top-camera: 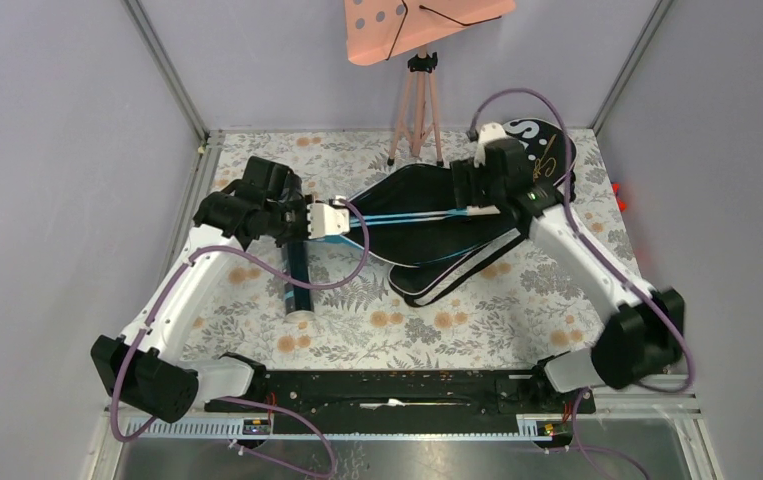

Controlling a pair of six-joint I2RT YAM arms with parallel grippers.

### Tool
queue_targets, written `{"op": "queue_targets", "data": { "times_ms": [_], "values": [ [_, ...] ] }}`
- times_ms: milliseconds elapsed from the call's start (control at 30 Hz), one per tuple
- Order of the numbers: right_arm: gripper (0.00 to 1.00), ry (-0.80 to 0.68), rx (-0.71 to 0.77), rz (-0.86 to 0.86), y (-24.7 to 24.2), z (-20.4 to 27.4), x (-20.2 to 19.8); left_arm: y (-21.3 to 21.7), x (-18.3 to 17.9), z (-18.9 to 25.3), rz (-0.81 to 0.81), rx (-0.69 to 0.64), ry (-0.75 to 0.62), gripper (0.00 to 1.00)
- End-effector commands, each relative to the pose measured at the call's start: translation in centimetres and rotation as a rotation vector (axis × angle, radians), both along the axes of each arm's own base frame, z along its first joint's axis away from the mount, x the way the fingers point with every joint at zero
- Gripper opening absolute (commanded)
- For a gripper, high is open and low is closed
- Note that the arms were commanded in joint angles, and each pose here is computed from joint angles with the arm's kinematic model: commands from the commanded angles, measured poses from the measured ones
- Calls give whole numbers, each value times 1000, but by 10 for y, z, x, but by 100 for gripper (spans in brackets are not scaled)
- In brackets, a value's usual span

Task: Pack up the badminton gear
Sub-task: Adjust the racket in the racket bag.

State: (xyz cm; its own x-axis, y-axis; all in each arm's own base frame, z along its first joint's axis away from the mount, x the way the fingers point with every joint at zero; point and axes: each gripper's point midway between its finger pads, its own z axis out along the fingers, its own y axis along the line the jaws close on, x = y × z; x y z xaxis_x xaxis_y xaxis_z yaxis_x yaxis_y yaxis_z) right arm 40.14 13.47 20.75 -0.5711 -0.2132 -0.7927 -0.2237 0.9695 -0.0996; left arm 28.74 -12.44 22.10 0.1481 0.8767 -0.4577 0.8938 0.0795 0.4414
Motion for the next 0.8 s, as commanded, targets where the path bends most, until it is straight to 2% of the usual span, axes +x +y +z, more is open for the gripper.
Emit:
{"op": "queue_targets", "data": {
  "times_ms": [0,67,133,233,333,467,600,767],
  "values": [
    [83,-93,378,352,70,23,-56,-48,-46,18,-189,-252,119,0],
    [81,-78,508,547,95,8,-95,-58,-64,18,-250,-303,170,0],
    [80,-106,570,714,115,5,-126,-66,-76,15,-295,-320,191,0],
    [80,-197,459,886,143,-9,-149,-75,-89,5,-350,-298,211,0],
    [73,-202,379,933,163,-23,-144,-80,-95,-5,-382,-241,207,0],
    [68,-123,405,1010,190,-37,-149,-86,-84,-3,-300,-264,236,0],
    [69,-232,401,1138,216,-31,-172,-89,-77,-9,-251,-260,288,0],
    [72,-401,428,1125,227,-7,-176,-95,-71,-15,-205,-267,353,0]
  ]
}}
